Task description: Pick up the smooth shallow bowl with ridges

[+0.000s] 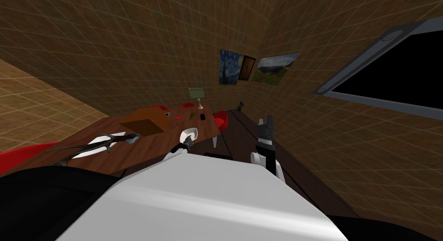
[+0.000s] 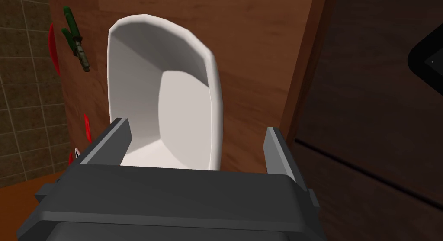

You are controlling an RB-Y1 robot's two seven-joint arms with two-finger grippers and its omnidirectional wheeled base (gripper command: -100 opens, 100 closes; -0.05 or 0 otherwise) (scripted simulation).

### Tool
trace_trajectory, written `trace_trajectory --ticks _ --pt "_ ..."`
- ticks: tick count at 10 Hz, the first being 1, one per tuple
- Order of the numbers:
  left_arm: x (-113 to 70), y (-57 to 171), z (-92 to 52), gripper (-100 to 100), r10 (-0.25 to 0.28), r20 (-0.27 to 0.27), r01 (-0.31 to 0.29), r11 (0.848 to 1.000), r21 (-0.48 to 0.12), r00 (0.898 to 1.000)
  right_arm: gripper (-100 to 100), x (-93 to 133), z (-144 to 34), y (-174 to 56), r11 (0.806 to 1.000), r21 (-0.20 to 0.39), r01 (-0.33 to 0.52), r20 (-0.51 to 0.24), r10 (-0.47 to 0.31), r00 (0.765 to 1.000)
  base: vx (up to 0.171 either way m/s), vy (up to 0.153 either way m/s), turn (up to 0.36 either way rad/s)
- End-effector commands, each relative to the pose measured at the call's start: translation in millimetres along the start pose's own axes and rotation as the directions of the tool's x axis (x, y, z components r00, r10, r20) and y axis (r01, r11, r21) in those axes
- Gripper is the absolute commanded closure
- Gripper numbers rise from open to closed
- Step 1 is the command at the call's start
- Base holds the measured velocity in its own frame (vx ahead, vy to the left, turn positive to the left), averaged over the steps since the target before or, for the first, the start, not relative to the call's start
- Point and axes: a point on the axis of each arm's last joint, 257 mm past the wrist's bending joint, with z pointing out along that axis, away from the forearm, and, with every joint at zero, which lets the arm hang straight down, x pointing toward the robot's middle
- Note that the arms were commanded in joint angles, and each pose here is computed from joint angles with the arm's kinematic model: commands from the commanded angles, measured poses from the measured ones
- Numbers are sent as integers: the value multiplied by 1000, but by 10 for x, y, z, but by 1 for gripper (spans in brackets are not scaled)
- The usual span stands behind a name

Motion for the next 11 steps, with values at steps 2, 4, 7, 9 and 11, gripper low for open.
trace_trajectory --ticks 2,4,7,9,11 --pt "0 0 0 100 0 0 0 1000 0 1000 0 0 0 0 1000 0 0 0 0 1000 0 0 0" --pt "-3 3 -1 100 1 1 -1 1000 -1 1000 0 0 0 0 1000 0 0 0 0 1000 0 0 0" --pt "-15 -22 -47 100 0 0 0 1000 0 1000 0 0 0 0 1000 0 0 0 0 1000 -6 -4 -1" --pt "-30 -55 -103 100 0 0 0 1000 -1 1000 0 0 0 0 1000 0 0 0 0 1000 -43 -23 1" --pt "-29 -37 -89 0 0 1 0 1000 -2 1000 0 0 0 0 1000 0 0 0 0 1000 -11 -6 2"
